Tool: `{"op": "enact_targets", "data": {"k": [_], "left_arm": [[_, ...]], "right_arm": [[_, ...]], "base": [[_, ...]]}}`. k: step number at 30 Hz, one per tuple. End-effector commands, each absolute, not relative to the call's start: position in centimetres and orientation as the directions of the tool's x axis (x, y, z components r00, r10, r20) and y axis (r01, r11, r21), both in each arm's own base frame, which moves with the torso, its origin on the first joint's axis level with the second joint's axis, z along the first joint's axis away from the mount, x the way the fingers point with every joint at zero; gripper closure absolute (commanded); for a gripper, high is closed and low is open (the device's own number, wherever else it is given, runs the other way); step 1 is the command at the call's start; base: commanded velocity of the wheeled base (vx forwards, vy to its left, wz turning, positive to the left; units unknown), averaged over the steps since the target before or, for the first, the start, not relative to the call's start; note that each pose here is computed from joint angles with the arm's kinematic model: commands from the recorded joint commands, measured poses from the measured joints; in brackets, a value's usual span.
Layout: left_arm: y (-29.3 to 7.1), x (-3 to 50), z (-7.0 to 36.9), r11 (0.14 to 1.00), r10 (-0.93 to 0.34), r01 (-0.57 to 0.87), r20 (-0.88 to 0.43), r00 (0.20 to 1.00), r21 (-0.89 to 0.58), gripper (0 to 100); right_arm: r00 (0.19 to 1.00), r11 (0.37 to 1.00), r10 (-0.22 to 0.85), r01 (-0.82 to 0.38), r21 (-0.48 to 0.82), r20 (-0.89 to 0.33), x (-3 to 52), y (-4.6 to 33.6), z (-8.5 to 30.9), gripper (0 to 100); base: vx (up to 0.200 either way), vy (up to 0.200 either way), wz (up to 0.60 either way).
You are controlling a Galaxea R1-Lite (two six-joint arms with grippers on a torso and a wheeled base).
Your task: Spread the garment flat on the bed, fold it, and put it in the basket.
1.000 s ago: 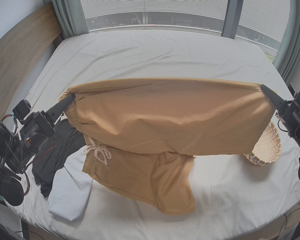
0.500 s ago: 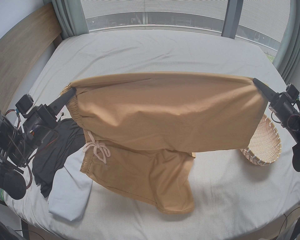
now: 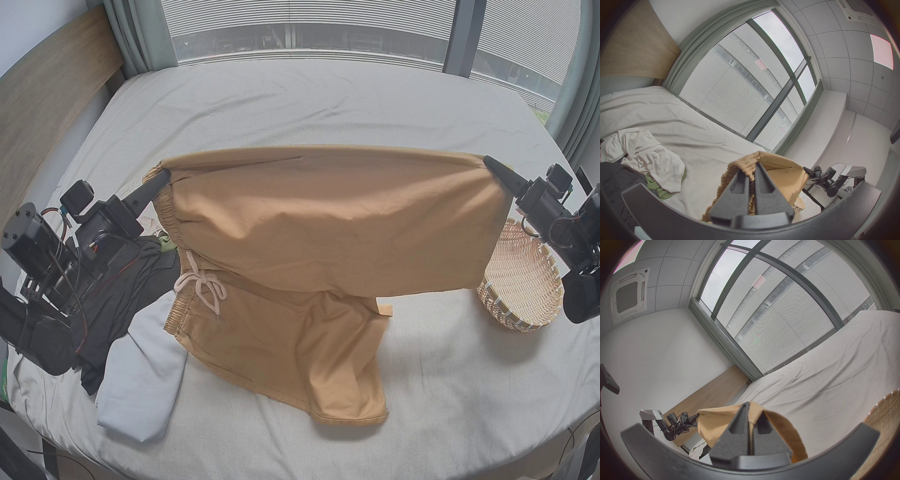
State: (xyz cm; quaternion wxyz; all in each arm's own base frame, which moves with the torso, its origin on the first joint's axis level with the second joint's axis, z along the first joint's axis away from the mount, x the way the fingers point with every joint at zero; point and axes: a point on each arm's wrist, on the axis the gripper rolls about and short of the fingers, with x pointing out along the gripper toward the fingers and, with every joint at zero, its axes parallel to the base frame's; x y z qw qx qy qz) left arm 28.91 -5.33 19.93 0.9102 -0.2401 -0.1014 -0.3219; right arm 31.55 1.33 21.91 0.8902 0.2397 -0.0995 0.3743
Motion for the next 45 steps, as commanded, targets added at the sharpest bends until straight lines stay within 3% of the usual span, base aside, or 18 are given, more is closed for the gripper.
{"op": "enact_targets", "data": {"k": [1,19,42,43,44,45], "left_arm": [[-5.7,30.9,18.3,0.681,-0.537,0.617,0.303,0.787,-0.394,100],[-6.9,39.3,15.4,0.701,-0.486,0.593,0.344,0.804,-0.397,100],[-6.7,44.3,15.0,0.666,-0.453,0.558,0.327,0.830,-0.494,100],[-6.7,44.4,15.0,0.659,-0.454,0.560,0.328,0.829,-0.502,0],[-6.7,44.5,15.1,0.653,-0.455,0.561,0.329,0.827,-0.508,0],[-6.8,44.6,15.1,0.642,-0.461,0.563,0.326,0.826,-0.519,0]], "right_arm": [[0.707,0.603,0.621,-0.706,0.371,0.337,33.8,1.4,20.5,100],[0.712,0.605,0.618,-0.701,0.376,0.334,40.5,1.3,18.4,100],[0.738,0.622,0.599,-0.674,0.399,0.312,46.1,0.3,16.5,100],[0.740,0.624,0.596,-0.671,0.401,0.311,46.3,0.2,16.4,100],[0.741,0.624,0.596,-0.670,0.402,0.309,46.5,0.2,16.3,0],[0.747,0.630,0.588,-0.664,0.404,0.311,46.8,-0.1,16.2,0]], "base": [[0.000,0.000,0.00],[0.000,0.000,0.00],[0.000,0.000,0.00],[0.000,0.000,0.00],[0.000,0.000,0.00],[0.000,0.000,0.00]]}}
